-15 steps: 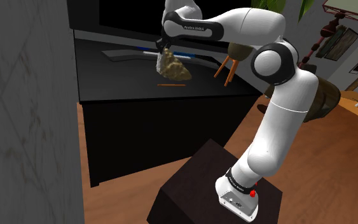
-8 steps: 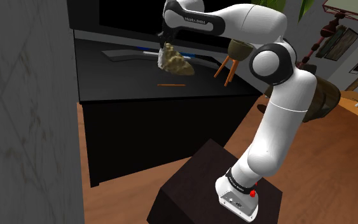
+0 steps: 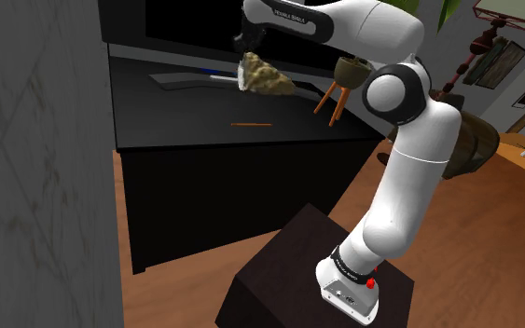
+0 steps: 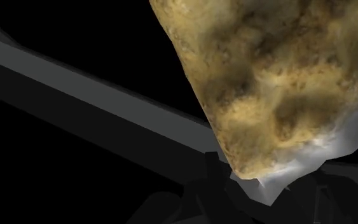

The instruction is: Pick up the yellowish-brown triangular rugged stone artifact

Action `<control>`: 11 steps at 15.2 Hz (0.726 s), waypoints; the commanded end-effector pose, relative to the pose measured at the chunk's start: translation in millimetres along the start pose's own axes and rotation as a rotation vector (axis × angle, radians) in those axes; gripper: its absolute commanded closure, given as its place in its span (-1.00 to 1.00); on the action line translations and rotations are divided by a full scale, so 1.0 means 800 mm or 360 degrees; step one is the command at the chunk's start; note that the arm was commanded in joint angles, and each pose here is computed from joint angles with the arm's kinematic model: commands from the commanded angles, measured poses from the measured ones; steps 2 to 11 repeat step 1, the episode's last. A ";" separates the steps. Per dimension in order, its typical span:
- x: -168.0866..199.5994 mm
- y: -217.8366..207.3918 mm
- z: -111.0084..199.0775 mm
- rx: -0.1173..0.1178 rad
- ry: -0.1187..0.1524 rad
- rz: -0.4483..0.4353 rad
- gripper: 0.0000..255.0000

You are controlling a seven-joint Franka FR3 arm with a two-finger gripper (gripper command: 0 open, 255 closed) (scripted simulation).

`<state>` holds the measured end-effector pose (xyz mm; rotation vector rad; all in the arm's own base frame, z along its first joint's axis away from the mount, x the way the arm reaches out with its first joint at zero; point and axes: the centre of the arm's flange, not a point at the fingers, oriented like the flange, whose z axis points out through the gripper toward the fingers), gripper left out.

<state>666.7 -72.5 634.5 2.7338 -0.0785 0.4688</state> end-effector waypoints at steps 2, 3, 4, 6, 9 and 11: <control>0.002 0.002 -0.005 -0.0001 0.0005 0.0002 1.00; 0.002 0.002 -0.005 -0.0001 0.0005 0.0002 1.00; 0.002 0.002 -0.005 -0.0001 0.0005 0.0002 1.00; 0.002 0.002 -0.005 -0.0001 0.0005 0.0002 1.00; 0.002 0.002 -0.005 -0.0001 0.0005 0.0002 1.00; 0.002 0.002 -0.005 -0.0001 0.0005 0.0002 1.00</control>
